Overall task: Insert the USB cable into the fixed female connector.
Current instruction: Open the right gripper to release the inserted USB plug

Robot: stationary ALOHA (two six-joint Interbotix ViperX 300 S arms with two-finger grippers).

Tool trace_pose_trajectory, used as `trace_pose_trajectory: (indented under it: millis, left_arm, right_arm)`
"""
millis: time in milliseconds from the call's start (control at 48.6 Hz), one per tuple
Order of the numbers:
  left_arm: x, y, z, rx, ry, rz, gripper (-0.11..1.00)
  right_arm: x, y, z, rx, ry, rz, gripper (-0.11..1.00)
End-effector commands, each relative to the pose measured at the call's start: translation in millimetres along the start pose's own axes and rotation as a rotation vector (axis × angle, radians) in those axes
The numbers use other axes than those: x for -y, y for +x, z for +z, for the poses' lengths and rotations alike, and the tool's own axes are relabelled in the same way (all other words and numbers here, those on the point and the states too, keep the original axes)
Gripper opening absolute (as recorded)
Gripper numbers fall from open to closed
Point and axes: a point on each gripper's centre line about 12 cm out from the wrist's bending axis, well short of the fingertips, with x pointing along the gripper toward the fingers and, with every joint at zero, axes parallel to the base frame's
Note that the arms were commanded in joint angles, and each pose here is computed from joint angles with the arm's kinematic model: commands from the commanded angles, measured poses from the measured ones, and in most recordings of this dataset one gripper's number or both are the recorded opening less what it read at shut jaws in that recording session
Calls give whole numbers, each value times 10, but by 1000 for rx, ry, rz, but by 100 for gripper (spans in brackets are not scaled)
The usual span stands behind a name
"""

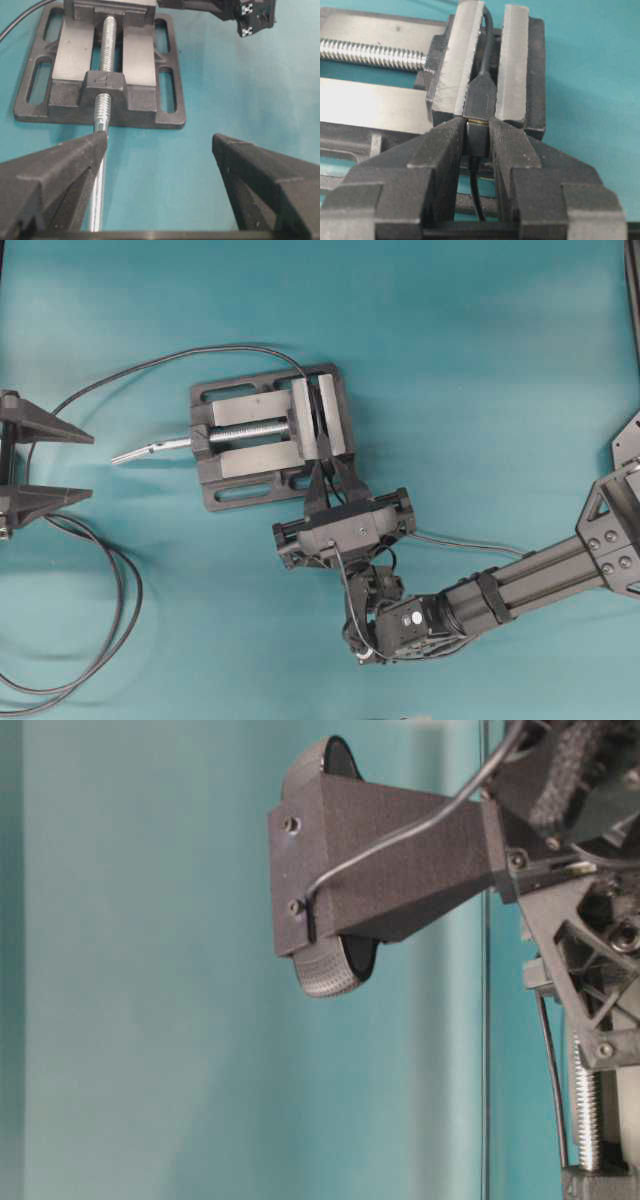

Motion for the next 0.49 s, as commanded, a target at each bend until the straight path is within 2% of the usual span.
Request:
trace_pose_trajectory:
  millis: [0, 165, 473]
  left_arm:
    - [7, 9, 58, 15, -8, -1, 99]
    - [7, 10, 56, 14, -8, -1, 99]
    - [7, 10, 56, 14, -7, -1, 99]
  right_arm:
    - [80, 569, 270, -1, 61, -127, 21]
    - [54, 463, 201, -44, 55, -101, 21]
    - [17, 279, 159, -47, 46, -55, 21]
